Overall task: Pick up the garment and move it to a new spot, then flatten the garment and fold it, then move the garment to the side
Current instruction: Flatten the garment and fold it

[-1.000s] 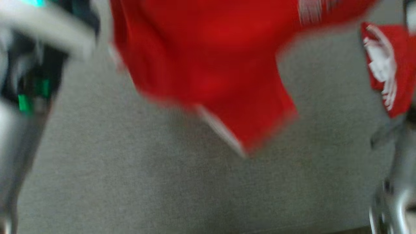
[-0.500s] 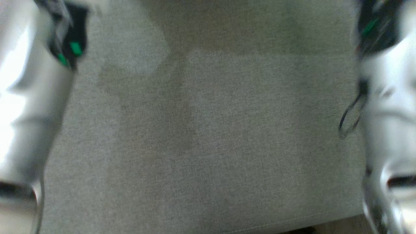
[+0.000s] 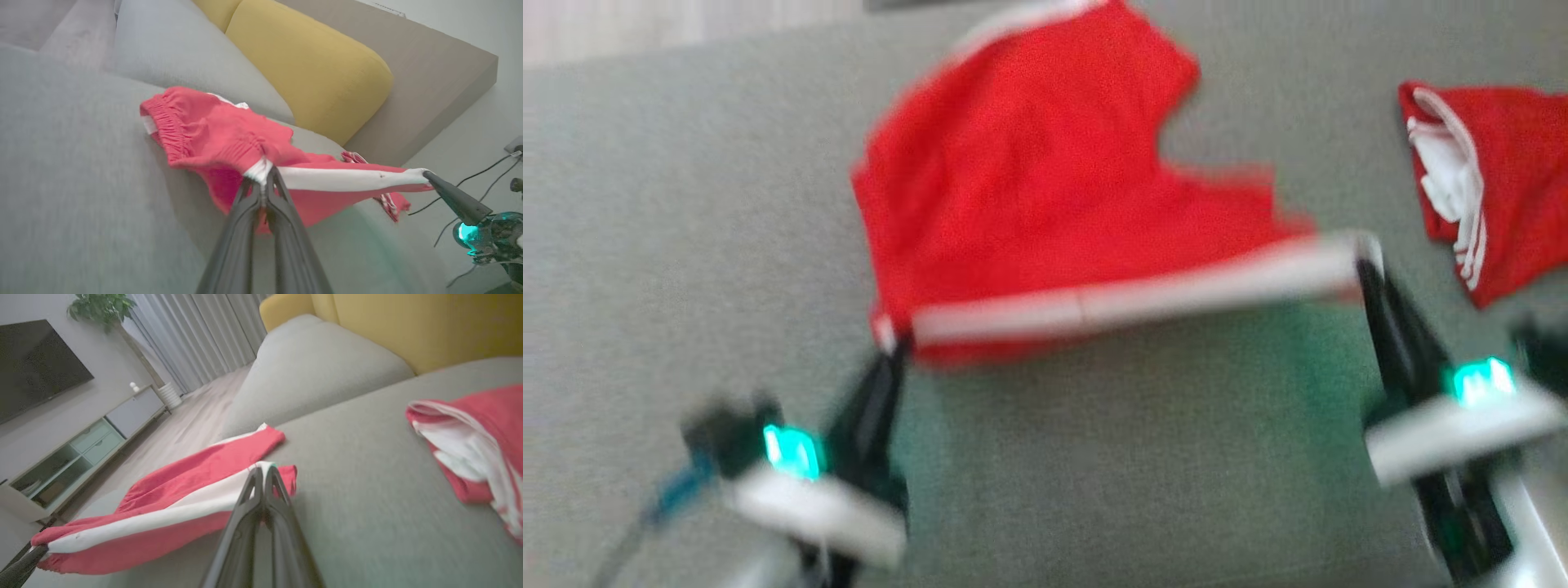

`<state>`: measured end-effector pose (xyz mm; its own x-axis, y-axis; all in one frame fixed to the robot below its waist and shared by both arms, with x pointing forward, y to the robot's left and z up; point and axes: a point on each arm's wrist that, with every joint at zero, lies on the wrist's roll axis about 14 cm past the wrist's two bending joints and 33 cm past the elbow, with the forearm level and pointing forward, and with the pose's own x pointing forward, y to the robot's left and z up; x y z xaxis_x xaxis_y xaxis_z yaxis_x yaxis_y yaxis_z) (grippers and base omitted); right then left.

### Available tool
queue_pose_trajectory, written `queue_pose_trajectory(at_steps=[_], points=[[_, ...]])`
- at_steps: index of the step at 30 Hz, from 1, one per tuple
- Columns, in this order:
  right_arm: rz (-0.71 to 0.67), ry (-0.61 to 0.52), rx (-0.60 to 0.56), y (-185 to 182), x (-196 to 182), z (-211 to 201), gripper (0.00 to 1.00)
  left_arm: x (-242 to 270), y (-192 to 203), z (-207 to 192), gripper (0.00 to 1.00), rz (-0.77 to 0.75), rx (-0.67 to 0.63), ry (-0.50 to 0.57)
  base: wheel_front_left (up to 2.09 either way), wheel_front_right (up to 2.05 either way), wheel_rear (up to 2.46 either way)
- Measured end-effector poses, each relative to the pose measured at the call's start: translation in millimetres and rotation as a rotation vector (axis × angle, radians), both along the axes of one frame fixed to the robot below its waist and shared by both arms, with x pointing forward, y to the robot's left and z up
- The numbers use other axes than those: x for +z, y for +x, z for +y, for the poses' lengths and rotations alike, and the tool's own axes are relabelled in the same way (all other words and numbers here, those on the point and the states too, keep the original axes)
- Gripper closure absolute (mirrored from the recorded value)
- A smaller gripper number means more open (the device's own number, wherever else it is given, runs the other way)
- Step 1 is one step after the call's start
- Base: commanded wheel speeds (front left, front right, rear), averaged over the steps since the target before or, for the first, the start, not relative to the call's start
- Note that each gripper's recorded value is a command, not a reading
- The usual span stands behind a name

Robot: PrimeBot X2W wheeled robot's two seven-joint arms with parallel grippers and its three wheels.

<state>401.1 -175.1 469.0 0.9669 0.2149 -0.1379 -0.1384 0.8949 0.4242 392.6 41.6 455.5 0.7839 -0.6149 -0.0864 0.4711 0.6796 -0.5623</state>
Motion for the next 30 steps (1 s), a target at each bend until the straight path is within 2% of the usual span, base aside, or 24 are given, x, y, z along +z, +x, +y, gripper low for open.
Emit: queue_pose_trajectory(at_steps=[3, 6, 10, 13, 16, 20, 23, 30], points=[[0.070, -0.008, 0.017, -48.9, -4.9, -4.5, 1.00, -1.5, -49.5, 7.4, 1.00, 0.068, 0.033, -0.012, 0.00, 0.00, 0.00], [0.113, -0.009, 0.023, -81.3, 0.2, -7.8, 1.00, 4.3, -87.5, 12.8, 1.00, 0.126, 0.065, -0.049, 0.00, 0.00, 0.00], [0.107, -0.014, 0.041, -84.1, 18.0, -8.7, 1.00, 16.2, -107.9, 15.1, 1.00, 0.183, 0.102, -0.133, 0.00, 0.00, 0.00], [0.078, -0.010, 0.086, -56.5, 29.7, 1.8, 1.00, 21.4, -93.0, 19.4, 1.00, 0.185, 0.127, -0.169, 0.00, 0.00, 0.00], [0.043, -0.017, 0.152, -10.2, 38.0, 18.4, 1.00, 28.1, -55.6, 24.6, 1.00, 0.169, 0.161, -0.223, 0.00, 0.00, 0.00], [0.028, -0.047, 0.232, 56.9, 37.2, 43.9, 1.00, 22.0, -2.0, 36.3, 1.00, 0.154, 0.216, -0.218, 0.00, 0.00, 0.00], [0.055, -0.053, 0.267, 97.0, 24.3, 59.9, 1.00, 5.6, 27.1, 41.1, 1.00, 0.184, 0.260, -0.201, 0.00, 0.00, 0.00], [0.176, -0.080, 0.311, 141.2, -25.7, 86.5, 1.00, -27.1, 55.1, 46.0, 1.00, 0.254, 0.307, -0.134, 0.00, 0.00, 0.00]])
